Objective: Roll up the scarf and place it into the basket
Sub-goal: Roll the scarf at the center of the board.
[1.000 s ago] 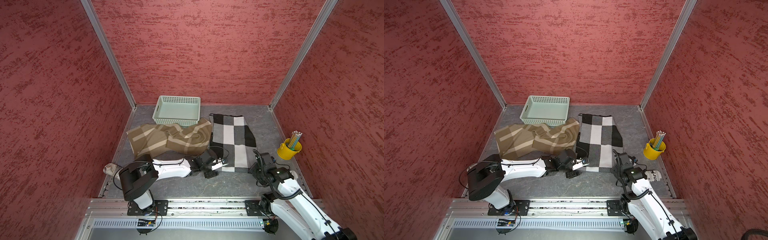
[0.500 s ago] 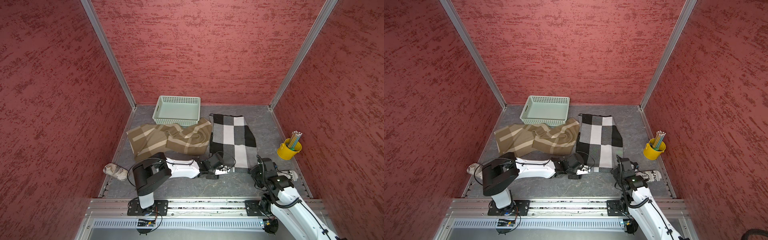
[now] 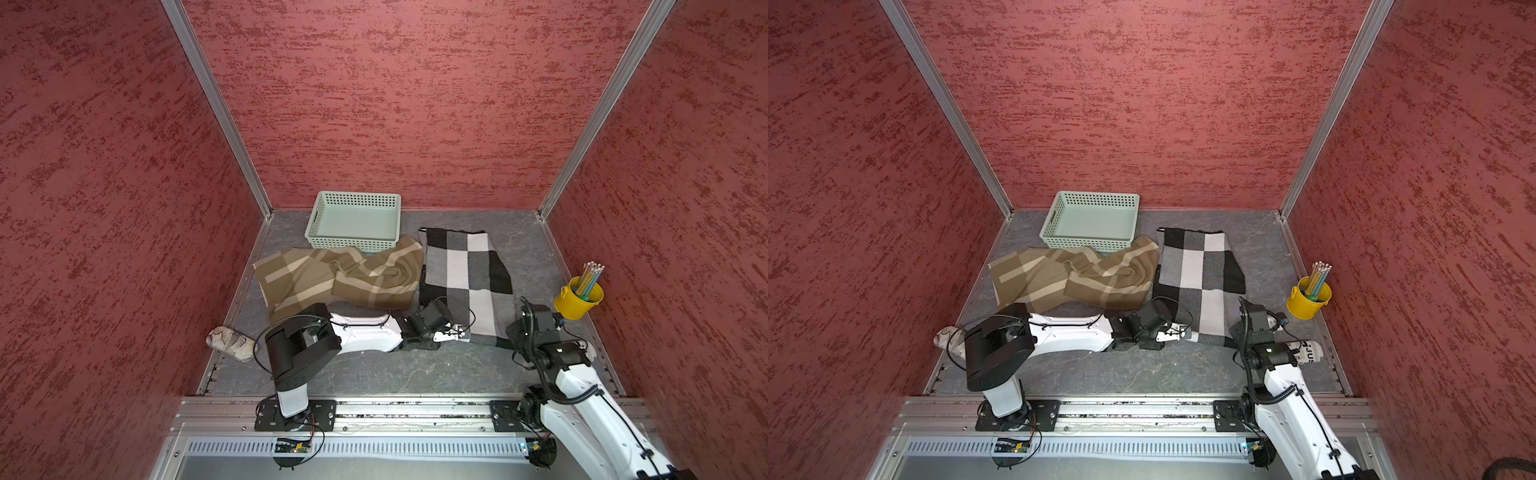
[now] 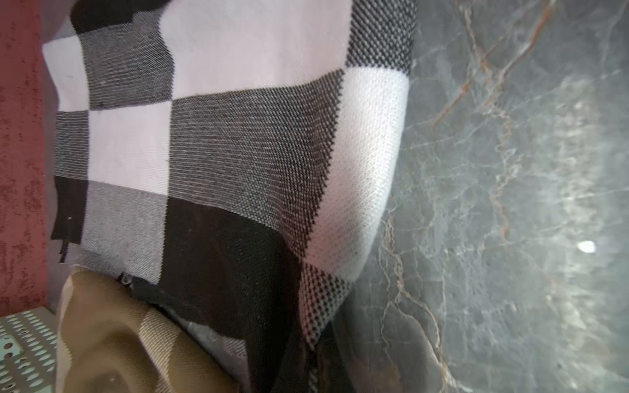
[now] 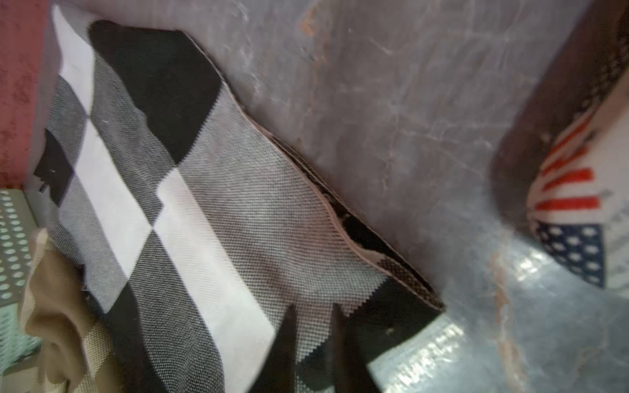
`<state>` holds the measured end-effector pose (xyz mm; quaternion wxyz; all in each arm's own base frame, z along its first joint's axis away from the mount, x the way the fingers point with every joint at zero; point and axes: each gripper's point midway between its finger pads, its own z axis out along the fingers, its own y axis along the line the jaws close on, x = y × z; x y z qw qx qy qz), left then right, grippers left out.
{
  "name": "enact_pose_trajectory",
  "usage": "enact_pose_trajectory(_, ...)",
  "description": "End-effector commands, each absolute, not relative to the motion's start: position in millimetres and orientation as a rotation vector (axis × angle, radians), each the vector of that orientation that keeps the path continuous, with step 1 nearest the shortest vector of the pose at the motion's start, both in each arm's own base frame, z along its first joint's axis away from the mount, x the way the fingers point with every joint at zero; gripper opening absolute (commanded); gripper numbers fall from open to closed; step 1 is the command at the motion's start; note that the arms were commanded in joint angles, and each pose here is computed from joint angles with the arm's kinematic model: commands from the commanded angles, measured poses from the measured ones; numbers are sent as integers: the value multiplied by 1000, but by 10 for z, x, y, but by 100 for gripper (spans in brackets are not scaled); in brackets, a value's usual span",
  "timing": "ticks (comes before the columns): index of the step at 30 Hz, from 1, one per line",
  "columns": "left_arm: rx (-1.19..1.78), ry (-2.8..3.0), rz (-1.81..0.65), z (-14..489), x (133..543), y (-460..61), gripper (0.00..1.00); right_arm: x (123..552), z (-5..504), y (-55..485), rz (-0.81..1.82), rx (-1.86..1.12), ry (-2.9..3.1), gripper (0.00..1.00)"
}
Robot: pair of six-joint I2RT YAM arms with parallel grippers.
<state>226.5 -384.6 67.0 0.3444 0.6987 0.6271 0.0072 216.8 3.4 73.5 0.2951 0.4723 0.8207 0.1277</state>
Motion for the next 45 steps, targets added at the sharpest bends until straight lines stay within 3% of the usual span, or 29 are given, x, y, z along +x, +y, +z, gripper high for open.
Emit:
enact_pose_trajectory(1,1769,1623,-11,890,2263,-3898,0,2067,748,9,291,1262,2236,40)
enact_pose_trajectory(11,1791,1632,36,775,2190,-3913,0,1846,395,236,429,1378,2332,63)
enact_pose_trajectory(17,1778,1636,32,821,2188,-3888,0,2010,184,277,494,1461,2266,67)
enact_pose_trajectory(19,1777,1639,34,822,2191,-3879,0,2040,133,224,457,1483,2250,62)
enact_pose_trajectory(22,1765,1643,49,841,2216,-3871,0,2072,153,127,404,1487,2226,29)
enact_pose_trajectory(24,1754,1646,54,882,2229,-3861,0,2128,288,74,396,1460,2191,18)
enact_pose_trajectory(26,1744,1643,52,951,2240,-3850,0,2161,479,-19,342,1414,2166,13)
enact_pose_trajectory(33,1755,1709,-12,1266,2090,-3792,0,2152,1006,-263,79,1211,2251,8)
enact_pose_trajectory(39,1782,2008,-183,1330,1859,-3636,0,2278,1125,-261,-59,1031,2438,11)
enact_pose_trajectory(45,1655,2165,-260,1080,2259,-3780,0,2512,1008,-328,-157,1001,2467,17)
